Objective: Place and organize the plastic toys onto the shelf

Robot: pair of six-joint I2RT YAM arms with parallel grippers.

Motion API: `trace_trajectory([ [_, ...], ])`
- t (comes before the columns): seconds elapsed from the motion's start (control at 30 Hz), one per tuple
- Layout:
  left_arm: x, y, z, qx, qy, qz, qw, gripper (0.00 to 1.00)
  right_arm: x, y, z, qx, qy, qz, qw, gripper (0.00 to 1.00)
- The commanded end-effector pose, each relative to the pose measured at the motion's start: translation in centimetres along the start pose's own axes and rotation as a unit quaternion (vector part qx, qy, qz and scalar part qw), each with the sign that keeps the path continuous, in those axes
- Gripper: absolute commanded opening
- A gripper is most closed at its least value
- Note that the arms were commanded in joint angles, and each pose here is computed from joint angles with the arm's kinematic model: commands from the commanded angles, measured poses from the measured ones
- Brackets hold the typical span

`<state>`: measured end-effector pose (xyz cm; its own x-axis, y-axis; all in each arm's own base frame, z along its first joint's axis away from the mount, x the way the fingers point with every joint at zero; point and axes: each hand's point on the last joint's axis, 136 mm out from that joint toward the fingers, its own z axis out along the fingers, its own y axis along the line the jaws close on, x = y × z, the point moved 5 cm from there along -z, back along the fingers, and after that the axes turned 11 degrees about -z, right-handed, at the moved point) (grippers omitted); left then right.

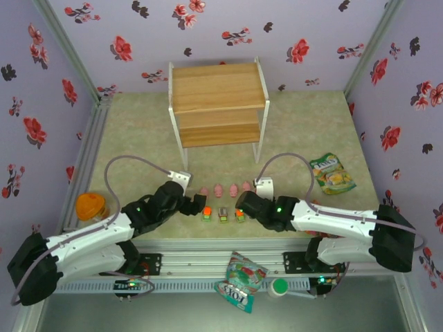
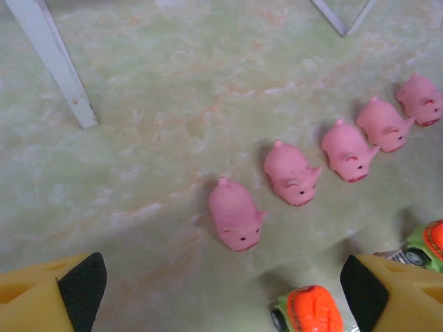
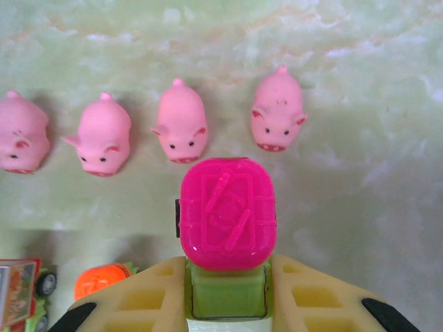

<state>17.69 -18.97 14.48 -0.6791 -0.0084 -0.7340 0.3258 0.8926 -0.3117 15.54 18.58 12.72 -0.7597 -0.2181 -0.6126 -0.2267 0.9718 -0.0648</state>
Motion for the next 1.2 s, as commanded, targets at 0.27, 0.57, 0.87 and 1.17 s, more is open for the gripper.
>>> trace_trajectory([
  [0.27,0.5,0.4,-0.9,-0.057,-0.009,0.019,0.998,0.87,-5.2,-0.4,-1.7,0.026,-0.056,-0.016,0.998,0.2],
  [0.57,0.0,0.4,-0.4,-0.088,-0.015,0.034,0.995,0.87,-10.4,-0.9,-2.5,0.034,-0.099,-0.011,0.994,0.19],
  [0.87,0.0,0.2,-0.4,-0.09,-0.016,0.044,0.995,0.87,-14.1,-1.0,-1.8,0.04,-0.123,-0.001,0.992,0.2],
  [1.17,0.3,-0.9,0.0,-0.095,-0.013,0.077,0.992,0.87,-16.7,-0.5,-1.1,0.032,-0.134,0.008,0.99,0.2],
])
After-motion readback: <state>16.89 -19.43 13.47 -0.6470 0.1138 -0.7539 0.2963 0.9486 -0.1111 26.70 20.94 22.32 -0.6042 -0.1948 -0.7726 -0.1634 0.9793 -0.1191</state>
